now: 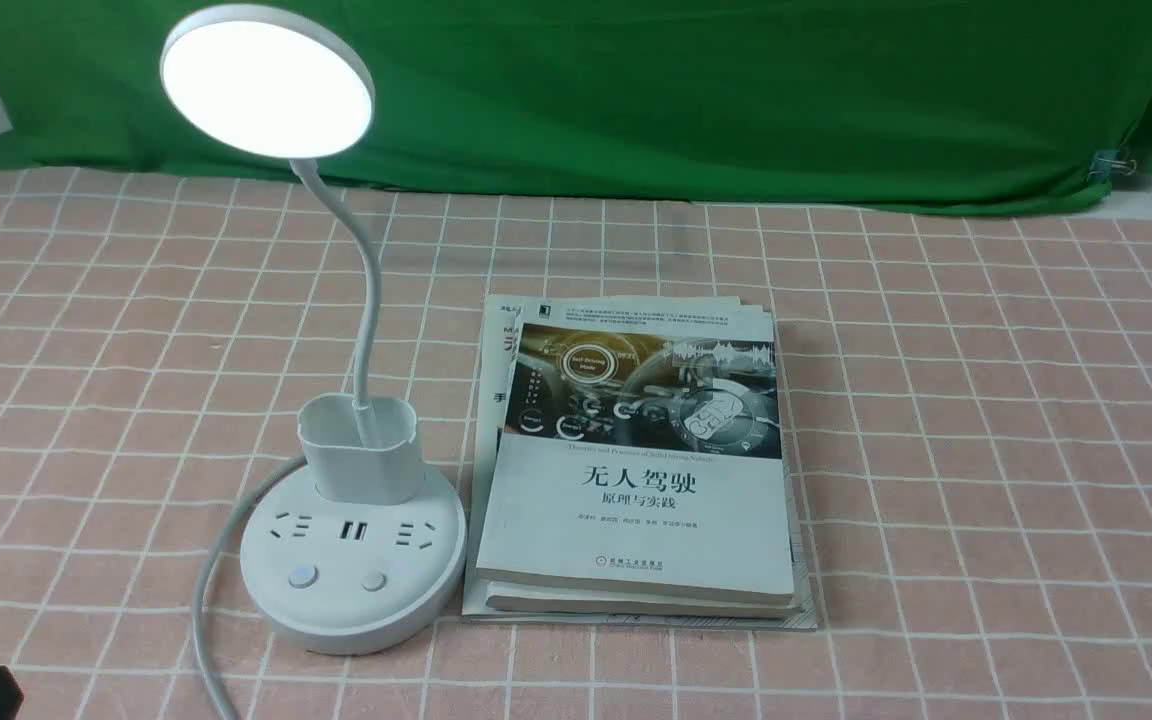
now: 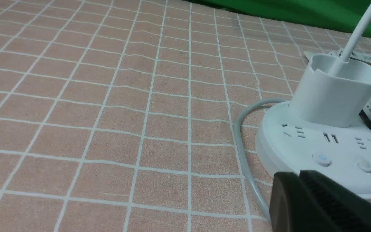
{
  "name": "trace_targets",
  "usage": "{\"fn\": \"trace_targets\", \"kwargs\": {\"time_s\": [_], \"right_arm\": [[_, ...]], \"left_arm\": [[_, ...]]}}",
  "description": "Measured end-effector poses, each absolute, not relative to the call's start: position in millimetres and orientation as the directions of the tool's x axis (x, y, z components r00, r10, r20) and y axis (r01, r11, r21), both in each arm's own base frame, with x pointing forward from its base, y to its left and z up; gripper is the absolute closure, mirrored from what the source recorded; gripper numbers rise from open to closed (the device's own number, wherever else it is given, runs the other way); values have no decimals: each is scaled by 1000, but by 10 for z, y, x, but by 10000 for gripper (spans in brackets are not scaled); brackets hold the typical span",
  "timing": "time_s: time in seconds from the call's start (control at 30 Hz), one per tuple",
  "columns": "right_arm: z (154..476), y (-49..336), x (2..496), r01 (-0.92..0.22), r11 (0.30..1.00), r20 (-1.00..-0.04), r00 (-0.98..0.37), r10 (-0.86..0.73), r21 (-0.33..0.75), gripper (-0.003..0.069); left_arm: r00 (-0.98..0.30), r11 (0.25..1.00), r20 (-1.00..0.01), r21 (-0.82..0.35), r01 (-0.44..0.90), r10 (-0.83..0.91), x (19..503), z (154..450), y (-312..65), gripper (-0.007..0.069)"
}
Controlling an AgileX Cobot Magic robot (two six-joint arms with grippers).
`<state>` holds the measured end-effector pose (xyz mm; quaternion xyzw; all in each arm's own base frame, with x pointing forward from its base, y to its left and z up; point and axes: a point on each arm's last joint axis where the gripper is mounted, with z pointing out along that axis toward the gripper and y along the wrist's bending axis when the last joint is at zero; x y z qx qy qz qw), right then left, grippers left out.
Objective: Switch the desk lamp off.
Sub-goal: Use the left arm to press the button switch on the lamp holder
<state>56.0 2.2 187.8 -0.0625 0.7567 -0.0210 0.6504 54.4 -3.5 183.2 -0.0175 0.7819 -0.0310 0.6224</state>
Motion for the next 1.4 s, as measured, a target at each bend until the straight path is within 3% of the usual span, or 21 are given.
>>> {"fn": "trace_targets", "kwargs": {"time_s": [0.47,0.6,0.73,0.8,0.9,0.97,1.1,1.23,1.4], "right_arm": [[1878,22,560,-67,991,-982,-146,-122,-113,419],[1878,22,560,-67,991,-982,-146,-122,-113,419],[1878,22,560,-67,991,-982,-146,-122,-113,419],[1878,22,560,-67,991,-982,-146,-122,-113,419],[1878,22,560,-67,991,-982,-146,-122,-113,419],[1878,22,560,-67,991,-982,-146,-122,-113,419],[1878,22,560,-67,991,-982,-146,-122,-113,419],[1878,22,560,-67,991,-982,-146,-122,-113,419],[1878,22,560,-67,991,-982,-146,-122,-113,419]], "left_arm": [[-221,998,-973,-68,11,-64,545,1836,-34,620],[-144,997,-987,-71,2,-70,558,1905,-21,620],[-87,976,-972,-218,3,-217,564,1958,-31,620],[-39,915,-915,-403,13,-402,567,2008,-36,620],[1,817,-818,-576,26,-576,567,2050,-30,620],[30,770,-769,-638,31,-639,567,2074,-15,620],[81,746,-742,-666,31,-666,564,2109,18,620],[-9,782,-784,-619,69,-620,555,2302,-65,620],[-279,884,-859,-463,67,-429,713,2750,-175,620]]}}
